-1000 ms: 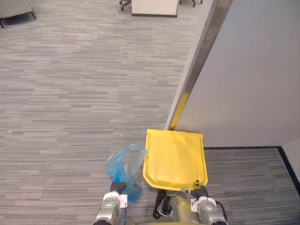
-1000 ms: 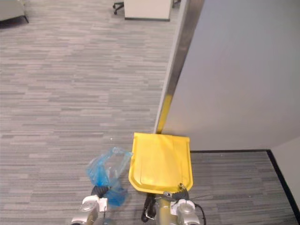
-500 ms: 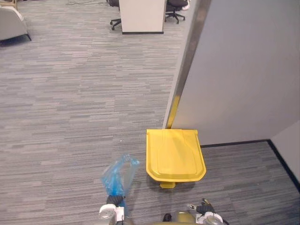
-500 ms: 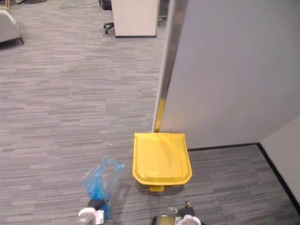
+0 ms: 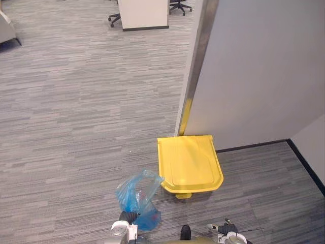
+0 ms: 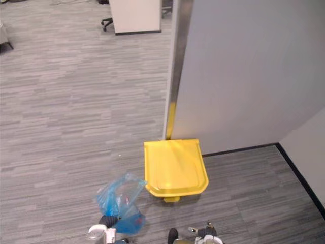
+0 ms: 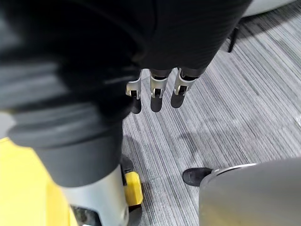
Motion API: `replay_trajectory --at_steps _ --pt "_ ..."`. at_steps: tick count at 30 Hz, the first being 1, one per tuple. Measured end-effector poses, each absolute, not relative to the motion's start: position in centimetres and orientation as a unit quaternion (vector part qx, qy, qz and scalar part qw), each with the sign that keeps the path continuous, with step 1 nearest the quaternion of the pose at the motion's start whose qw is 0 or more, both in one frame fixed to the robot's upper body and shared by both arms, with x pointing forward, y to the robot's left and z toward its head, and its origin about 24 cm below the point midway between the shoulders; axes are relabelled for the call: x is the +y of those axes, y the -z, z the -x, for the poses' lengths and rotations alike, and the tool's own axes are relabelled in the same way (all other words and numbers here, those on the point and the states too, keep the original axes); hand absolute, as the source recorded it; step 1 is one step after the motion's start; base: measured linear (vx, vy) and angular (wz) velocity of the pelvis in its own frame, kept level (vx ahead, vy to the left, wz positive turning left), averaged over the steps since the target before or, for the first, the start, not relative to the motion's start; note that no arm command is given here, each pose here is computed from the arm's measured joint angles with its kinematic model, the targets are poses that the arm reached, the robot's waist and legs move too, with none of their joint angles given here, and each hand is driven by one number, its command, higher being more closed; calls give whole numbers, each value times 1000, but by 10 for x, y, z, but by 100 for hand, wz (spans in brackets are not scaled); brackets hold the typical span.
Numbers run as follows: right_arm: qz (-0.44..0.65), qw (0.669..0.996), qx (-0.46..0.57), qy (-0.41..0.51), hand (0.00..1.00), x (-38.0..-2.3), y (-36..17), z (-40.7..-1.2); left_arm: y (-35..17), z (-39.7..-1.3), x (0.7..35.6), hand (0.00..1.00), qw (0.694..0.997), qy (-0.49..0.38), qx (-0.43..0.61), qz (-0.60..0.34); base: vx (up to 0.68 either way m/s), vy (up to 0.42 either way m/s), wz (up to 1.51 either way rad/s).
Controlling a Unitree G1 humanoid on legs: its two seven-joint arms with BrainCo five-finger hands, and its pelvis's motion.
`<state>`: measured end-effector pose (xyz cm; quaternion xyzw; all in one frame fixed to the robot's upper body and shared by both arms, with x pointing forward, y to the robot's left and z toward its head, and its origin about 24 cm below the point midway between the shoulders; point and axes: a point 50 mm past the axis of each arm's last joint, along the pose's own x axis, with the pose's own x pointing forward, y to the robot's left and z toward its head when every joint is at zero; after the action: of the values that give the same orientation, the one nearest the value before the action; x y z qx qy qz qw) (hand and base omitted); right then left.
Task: Gather rubbish on tea table into small bin, then transfer packed bag to large trash can.
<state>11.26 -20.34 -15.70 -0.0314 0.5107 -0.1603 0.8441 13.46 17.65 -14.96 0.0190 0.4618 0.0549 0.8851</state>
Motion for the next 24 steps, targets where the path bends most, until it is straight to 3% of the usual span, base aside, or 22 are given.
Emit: replay_trajectory --at_steps 5,24 --pt "35 862 484 145 0 -197 151 -132 149 -133 185 100 884 -61 463 -29 -231 -6 -35" --pt "32 835 519 179 0 -212 158 -103 155 -115 190 100 870 -64 488 -34 42 3 3"
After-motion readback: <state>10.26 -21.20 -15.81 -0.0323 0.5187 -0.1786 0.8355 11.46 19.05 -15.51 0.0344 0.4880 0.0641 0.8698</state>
